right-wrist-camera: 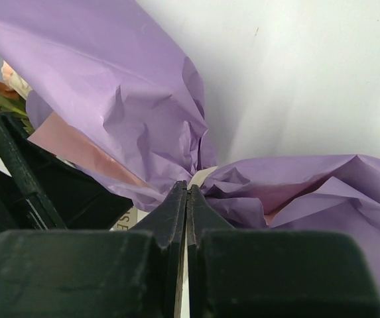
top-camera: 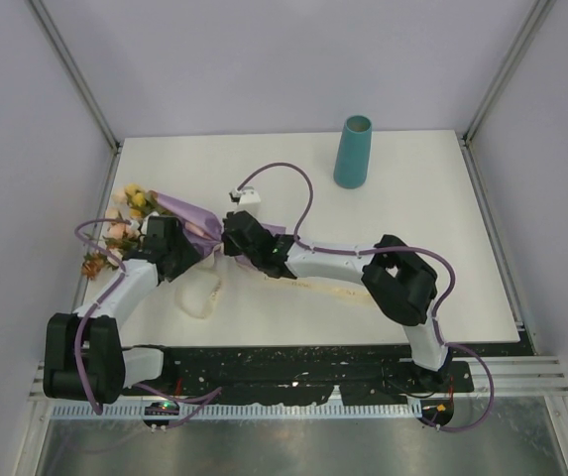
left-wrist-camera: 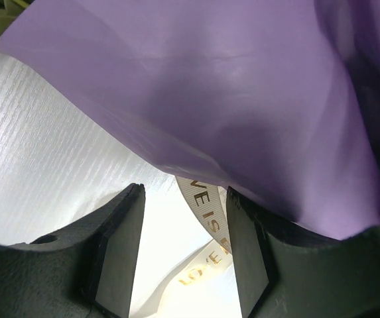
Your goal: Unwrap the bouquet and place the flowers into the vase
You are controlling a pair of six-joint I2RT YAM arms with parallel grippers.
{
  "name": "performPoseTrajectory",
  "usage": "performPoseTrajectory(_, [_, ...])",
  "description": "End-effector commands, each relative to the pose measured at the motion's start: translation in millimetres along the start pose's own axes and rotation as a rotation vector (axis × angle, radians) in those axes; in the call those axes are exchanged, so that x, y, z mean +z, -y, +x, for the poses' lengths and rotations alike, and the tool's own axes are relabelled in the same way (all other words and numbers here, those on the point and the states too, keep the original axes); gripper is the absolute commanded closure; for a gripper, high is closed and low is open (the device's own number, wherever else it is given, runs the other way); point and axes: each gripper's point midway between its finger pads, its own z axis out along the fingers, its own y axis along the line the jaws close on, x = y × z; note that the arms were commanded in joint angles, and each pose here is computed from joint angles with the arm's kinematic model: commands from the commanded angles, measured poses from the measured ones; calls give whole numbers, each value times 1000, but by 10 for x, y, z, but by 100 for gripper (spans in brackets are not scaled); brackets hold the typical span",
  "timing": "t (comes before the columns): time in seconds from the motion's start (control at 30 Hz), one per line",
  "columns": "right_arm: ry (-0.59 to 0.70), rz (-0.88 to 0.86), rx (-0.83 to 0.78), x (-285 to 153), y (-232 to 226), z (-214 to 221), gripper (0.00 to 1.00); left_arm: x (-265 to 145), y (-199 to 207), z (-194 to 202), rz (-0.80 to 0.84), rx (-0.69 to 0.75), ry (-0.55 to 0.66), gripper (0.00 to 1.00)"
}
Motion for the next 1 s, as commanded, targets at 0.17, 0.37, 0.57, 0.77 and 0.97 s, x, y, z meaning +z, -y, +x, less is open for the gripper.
performPoseTrajectory(0.17, [18, -113, 84, -182, -136, 9, 95, -317, 153, -216, 85, 11, 73, 43])
performPoseTrajectory(0.37, [31, -103, 69, -206, -81, 8, 95, -708, 348, -382, 231, -1, 180, 30])
performPoseTrajectory(0.57, [28, -113, 72, -212, -97, 11, 95, -691, 592, -348, 353, -5, 149, 24])
performPoseTrajectory(0.77, [35, -128, 77, -222, -114, -4, 95, -492, 727, -266, 398, 20, 102, 23])
performPoseTrajectory(0.97, [35, -150, 89, -243, -163, -16, 95, -224, 636, -156, 335, 27, 48, 26])
